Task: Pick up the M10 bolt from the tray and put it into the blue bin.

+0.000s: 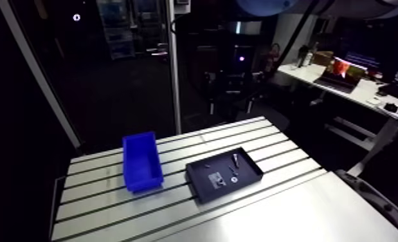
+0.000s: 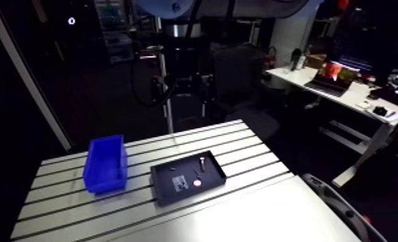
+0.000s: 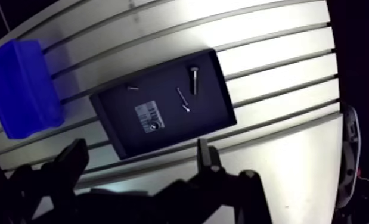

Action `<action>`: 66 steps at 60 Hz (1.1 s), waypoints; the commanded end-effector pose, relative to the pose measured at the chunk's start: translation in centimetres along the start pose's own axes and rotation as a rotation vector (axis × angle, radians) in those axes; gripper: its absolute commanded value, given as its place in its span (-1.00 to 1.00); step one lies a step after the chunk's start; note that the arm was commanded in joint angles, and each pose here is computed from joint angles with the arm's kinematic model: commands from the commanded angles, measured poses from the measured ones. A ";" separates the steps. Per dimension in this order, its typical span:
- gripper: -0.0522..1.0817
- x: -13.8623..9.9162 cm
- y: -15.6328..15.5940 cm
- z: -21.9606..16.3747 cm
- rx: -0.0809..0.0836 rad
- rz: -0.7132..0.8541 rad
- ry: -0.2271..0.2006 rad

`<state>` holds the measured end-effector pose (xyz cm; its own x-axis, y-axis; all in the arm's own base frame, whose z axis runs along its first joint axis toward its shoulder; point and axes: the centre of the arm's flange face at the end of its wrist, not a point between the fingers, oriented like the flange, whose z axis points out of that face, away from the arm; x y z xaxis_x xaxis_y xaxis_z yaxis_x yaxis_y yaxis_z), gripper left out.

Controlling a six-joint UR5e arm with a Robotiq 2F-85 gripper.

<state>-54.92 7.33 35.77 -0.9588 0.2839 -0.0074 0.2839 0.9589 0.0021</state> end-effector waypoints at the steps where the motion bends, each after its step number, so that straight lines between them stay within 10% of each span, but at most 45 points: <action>1: -0.90 0.0 0.1 1.6 -0.014 -0.015 0.000; 66: -0.90 0.5 3.8 8.7 -0.018 0.013 -0.039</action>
<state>-54.07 10.46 28.41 -0.9566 0.2881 -0.0446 0.2874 0.9576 0.0210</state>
